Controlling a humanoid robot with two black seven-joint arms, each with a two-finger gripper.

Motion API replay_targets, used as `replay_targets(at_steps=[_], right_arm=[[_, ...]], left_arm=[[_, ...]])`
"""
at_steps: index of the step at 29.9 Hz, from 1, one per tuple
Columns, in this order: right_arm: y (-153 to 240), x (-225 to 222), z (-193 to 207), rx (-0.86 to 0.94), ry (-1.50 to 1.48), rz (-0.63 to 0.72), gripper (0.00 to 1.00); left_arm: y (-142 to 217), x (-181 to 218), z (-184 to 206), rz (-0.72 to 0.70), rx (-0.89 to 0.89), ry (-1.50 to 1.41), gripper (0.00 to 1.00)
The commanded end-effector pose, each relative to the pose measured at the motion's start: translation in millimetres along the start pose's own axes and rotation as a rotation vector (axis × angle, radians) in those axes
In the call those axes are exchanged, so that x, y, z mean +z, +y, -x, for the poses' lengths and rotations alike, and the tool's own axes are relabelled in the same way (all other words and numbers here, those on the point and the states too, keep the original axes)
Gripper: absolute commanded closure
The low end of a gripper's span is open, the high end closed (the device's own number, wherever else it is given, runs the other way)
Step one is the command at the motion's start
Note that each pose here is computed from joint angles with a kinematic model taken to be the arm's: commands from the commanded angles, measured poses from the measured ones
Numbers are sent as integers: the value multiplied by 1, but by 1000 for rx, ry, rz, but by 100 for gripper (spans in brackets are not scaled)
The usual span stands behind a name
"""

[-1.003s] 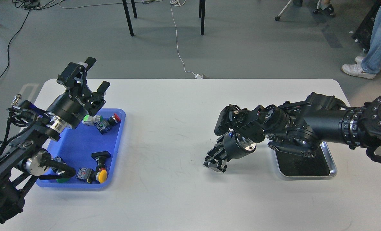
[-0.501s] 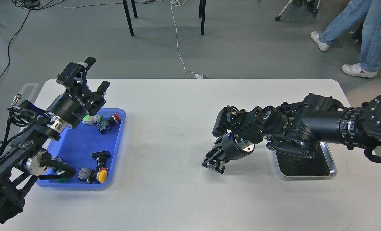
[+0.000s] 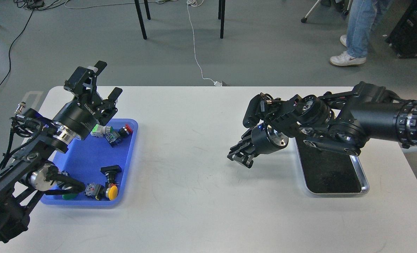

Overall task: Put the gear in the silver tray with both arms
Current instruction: 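Carry the gear over the silver tray and open the right gripper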

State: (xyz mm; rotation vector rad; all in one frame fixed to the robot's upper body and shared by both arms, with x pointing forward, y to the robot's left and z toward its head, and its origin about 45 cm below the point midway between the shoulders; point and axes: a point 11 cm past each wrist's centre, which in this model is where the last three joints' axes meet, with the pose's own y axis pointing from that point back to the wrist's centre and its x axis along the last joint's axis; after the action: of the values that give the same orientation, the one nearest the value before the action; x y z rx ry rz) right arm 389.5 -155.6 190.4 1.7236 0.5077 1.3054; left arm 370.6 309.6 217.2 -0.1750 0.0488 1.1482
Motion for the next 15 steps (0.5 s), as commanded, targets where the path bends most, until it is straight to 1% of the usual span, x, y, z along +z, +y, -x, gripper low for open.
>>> replay_targets(at_steps=[1,3,6,8,12,15], right_arm=[[36,19,22,-5,-38,51,79],[56,33,44,-33,-38,100,79],[87,54,86,-95,-47,185,79],[98,59,114,-137,-69,212,79],[109,61,148,-169,-125,235,79],[106,56,166,-187,-159,224,79]], left_arm=[[0,0,1,1,-1,1,2],[-1,0,1,2,-2,1,2],[-1,0,2,2,-6,1,2],[-1,1,3,4,-9,2,2],[-1,0,4,5,-10,5,2],[-4,-3,9,4,-16,16,2]])
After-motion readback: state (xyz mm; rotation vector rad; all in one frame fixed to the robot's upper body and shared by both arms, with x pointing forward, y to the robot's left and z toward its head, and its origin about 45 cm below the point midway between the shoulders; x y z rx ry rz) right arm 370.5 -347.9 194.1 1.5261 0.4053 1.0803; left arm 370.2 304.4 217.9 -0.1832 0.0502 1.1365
